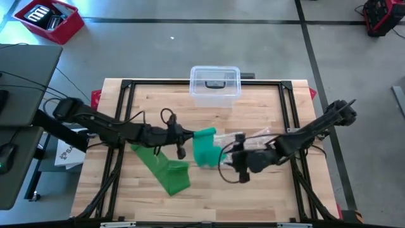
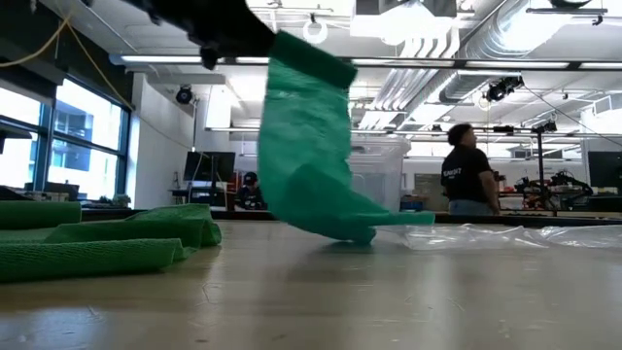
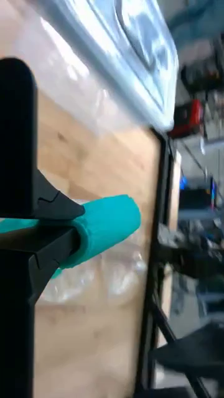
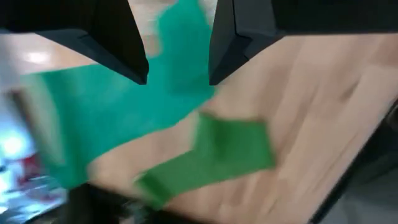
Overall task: Roll bandage
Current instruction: Roll the blue bandage
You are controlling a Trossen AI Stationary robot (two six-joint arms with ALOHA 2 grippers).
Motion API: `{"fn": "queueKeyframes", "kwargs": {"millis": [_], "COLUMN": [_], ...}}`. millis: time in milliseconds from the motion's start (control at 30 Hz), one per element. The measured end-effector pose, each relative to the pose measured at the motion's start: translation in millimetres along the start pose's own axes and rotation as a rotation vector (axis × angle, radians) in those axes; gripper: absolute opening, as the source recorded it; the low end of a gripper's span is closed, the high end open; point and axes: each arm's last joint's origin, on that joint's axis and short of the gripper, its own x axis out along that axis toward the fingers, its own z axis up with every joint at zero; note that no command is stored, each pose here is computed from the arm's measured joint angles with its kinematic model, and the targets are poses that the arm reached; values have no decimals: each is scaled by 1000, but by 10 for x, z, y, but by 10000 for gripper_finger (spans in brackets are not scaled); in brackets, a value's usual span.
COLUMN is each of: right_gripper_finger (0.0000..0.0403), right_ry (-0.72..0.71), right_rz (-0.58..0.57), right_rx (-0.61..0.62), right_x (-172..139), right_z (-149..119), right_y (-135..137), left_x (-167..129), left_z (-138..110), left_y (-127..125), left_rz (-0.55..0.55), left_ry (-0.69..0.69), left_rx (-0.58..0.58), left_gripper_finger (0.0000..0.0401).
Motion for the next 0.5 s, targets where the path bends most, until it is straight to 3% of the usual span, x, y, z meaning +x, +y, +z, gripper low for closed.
{"fn": "queueKeyframes", "kwargs": {"millis": [233, 367, 500], "right_gripper_finger": [162, 162, 162], "right_ry": [145, 210, 244], "right_rz": [60, 212, 287], "right_rx": [-7, 4, -79], "right_x": [840, 1161, 1388], "right_z": [-540, -666, -729], "right_y": [-174, -300, -296], "left_x": [-63, -68, -71], "left_z": [-91, -129, -143], "left_y": [16, 29, 39], "left_rz": [93, 112, 138], "left_ry": [76, 108, 116], "left_rx": [6, 4, 11], "left_gripper_finger": [0, 0, 1]}}
